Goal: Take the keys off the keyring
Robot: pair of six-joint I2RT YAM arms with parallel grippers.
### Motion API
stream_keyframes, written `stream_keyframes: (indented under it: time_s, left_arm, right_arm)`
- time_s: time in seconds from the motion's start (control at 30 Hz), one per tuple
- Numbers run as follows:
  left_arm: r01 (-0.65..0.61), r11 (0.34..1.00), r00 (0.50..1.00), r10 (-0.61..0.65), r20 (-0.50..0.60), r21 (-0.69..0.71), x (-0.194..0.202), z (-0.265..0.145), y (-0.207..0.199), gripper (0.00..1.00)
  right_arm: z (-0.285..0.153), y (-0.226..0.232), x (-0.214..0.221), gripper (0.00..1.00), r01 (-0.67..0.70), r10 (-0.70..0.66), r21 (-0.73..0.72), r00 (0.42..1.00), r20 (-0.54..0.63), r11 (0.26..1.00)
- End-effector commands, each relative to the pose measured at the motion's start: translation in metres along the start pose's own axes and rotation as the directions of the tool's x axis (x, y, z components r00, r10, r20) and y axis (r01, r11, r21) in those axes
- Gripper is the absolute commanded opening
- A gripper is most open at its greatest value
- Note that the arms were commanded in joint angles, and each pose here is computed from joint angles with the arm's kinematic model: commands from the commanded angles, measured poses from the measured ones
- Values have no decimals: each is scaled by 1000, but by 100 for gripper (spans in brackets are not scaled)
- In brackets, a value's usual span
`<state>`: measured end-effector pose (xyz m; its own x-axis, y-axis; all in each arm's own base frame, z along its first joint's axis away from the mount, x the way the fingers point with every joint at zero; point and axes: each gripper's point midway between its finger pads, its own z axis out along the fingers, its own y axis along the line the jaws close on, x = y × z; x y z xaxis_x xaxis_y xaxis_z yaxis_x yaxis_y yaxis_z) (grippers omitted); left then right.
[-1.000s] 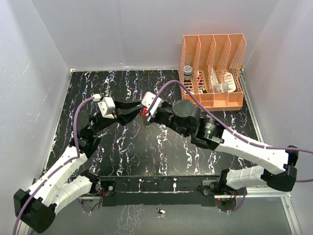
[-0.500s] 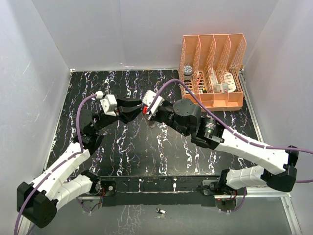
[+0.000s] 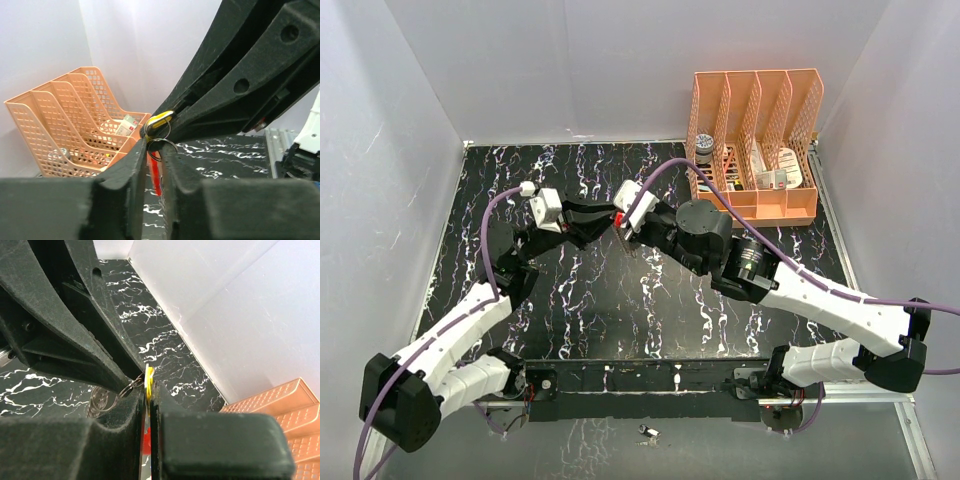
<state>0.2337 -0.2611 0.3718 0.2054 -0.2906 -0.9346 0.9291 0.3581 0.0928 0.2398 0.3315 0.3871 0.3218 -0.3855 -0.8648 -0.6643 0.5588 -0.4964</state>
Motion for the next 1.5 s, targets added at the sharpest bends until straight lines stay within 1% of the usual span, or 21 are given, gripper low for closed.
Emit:
stream_keyframes:
  time_s: [0.0,0.03,0.27,0.37,0.47,0.57,0.7,0.8,1.07,1.17,1.33,1.47]
  left_arm:
    - [18,999,999,-19,37,29,-5,8,0,4]
    - [27,999,999,-29,43,31,-5,9,0,0]
    - [53,995,996,-59,65,87,-6,14,-6,0]
    - [50,996,995,-56,86,72,-9,14,-3,0]
    - [46,999,993,-45,113,-9,-15,13,10,0]
    - [50,992,993,-37,113,-118,-15,11,28,0]
    - [67,960,991,-34,126,-272,-17,6,55,0]
    - [61,943,992,-22,122,-327,-18,5,67,0]
    - [52,936,990,-4,138,-349,-25,3,69,0]
    - [88,935,984,-29,175,-343,-30,2,68,0]
    - [155,948,967,-88,240,-277,-41,6,56,0]
    - [176,942,959,-98,268,-285,-48,3,55,0]
  right_arm:
    - [-6,2,-41,0,-44,49,-32,986,158,998]
    - [-6,1,-42,0,-45,49,-31,986,160,998]
    - [-9,-3,-45,0,-45,47,-19,986,163,999]
    - [-9,-4,-45,0,-44,46,-13,986,163,999]
    - [-10,-6,-46,0,-44,44,-6,985,164,999]
    - [-11,-7,-45,0,-39,39,-2,987,159,999]
    - [-11,-8,-45,0,-36,36,-3,987,154,999]
    - [-10,-7,-45,0,-34,35,-6,988,152,999]
    - [-7,-4,-42,0,-26,28,-13,990,137,1000]
    - [-3,2,-37,0,-25,29,-29,992,127,999]
    - [5,12,-28,0,-19,25,-56,995,100,998]
    - [10,21,-24,0,-15,23,-90,996,87,996]
